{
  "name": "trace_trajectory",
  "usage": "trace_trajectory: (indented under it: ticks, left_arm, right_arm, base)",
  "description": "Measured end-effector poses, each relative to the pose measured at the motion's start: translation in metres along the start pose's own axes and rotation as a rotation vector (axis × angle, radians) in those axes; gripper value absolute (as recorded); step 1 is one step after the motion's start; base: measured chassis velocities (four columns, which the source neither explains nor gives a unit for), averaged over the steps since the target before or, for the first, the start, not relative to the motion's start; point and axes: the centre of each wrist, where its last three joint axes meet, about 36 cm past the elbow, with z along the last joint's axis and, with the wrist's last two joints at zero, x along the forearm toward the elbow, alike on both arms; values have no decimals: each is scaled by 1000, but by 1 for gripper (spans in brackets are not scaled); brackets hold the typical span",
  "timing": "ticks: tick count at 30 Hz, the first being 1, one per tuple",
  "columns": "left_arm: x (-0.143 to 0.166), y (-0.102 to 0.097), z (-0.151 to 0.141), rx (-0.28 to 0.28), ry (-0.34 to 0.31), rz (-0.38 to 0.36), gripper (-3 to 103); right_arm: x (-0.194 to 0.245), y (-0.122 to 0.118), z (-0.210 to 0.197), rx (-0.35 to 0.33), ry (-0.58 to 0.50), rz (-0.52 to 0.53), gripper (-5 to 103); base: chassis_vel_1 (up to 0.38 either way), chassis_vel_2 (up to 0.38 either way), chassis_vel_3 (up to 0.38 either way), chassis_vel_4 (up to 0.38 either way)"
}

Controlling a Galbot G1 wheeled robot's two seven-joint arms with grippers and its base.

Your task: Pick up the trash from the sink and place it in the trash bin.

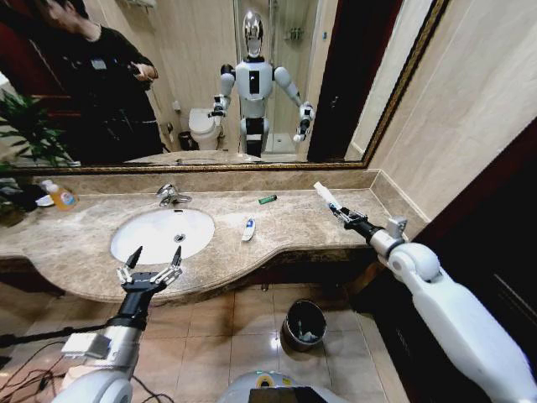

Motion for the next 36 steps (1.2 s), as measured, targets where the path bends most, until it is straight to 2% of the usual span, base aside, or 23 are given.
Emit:
trace_trajectory:
  ticks: [9,15,21,26,28,30,33,36]
  left_arm:
    - [0,0,0,0,0,0,100]
    - [0,0,0,0,0,0,100]
    - [0,0,0,0,0,0,100]
    - [0,0,0,0,0,0,100]
    - [0,0,0,0,0,0,100]
    - [0,0,0,0,0,0,100]
    - [0,0,0,0,0,0,100]
    - [0,0,0,0,0,0,100]
  right_arm:
    - [47,49,39,-64,31,-52,27]
    - [83,73,62,-101,28,-52,27]
    - [114,82,89,-125,68,-34,27]
    - [134,89,139,-151,130,-15,27]
    - [135,90,148,-156,141,-13,27]
    - [128,91,183,-164,180,6,27]
    - [120,90,204,-167,210,24,27]
    - [109,89,228,-198,259,63,27]
  base:
    - [0,0,0,0]
    - [0,0,0,0]
    - [0,0,0,0]
    - [0,0,0,0]
    - [0,0,0,0]
    - [0,0,0,0]
    - [0,0,0,0]
    - [0,0,0,0]
